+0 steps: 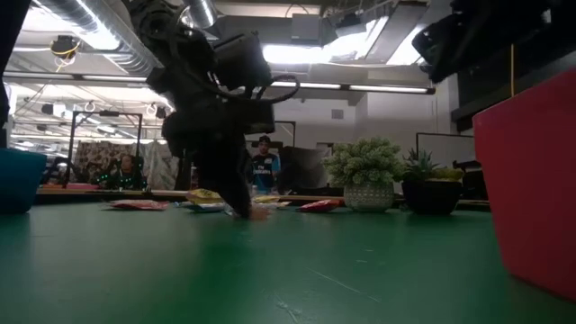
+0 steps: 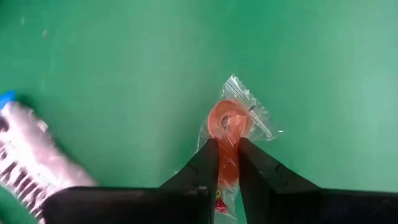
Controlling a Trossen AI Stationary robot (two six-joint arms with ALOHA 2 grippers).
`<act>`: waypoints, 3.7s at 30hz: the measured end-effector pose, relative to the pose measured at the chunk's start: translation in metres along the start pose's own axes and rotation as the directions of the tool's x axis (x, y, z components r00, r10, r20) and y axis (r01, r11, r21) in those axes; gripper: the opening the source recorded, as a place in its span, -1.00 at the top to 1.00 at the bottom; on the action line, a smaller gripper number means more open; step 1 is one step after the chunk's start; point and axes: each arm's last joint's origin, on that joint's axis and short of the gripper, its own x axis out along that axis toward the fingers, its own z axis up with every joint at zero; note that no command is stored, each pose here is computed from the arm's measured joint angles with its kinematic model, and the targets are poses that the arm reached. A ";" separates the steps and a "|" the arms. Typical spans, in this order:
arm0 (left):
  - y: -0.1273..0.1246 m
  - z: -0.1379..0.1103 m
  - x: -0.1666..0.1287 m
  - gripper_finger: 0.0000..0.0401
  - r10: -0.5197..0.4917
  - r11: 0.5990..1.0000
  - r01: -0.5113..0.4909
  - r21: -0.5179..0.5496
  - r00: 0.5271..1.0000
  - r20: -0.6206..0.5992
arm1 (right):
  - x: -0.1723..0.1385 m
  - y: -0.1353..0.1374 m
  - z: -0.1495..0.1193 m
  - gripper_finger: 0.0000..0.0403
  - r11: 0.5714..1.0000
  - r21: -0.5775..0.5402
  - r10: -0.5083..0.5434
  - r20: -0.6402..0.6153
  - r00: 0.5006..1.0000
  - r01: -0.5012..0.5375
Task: Sort candy
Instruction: Put the transparent candy into the orange bin, then put the red candy into the yellow bin
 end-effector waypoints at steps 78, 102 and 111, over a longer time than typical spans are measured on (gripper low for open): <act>-0.245 -0.016 -0.094 0.22 -0.171 0.826 -0.040 -0.562 0.933 -0.317 | 0.099 -0.063 0.010 0.33 0.819 -0.269 -0.525 0.003 0.851 0.506; -0.244 -0.015 -0.094 0.22 -0.157 0.837 -0.038 -0.546 0.939 -0.306 | 0.155 -0.123 -0.041 0.33 0.815 -0.301 -0.571 -0.275 0.774 0.495; -0.244 -0.014 -0.093 0.22 -0.141 0.838 -0.041 -0.544 0.947 -0.288 | 0.159 -0.125 -0.039 0.33 0.786 -0.311 -0.610 -0.245 0.754 0.534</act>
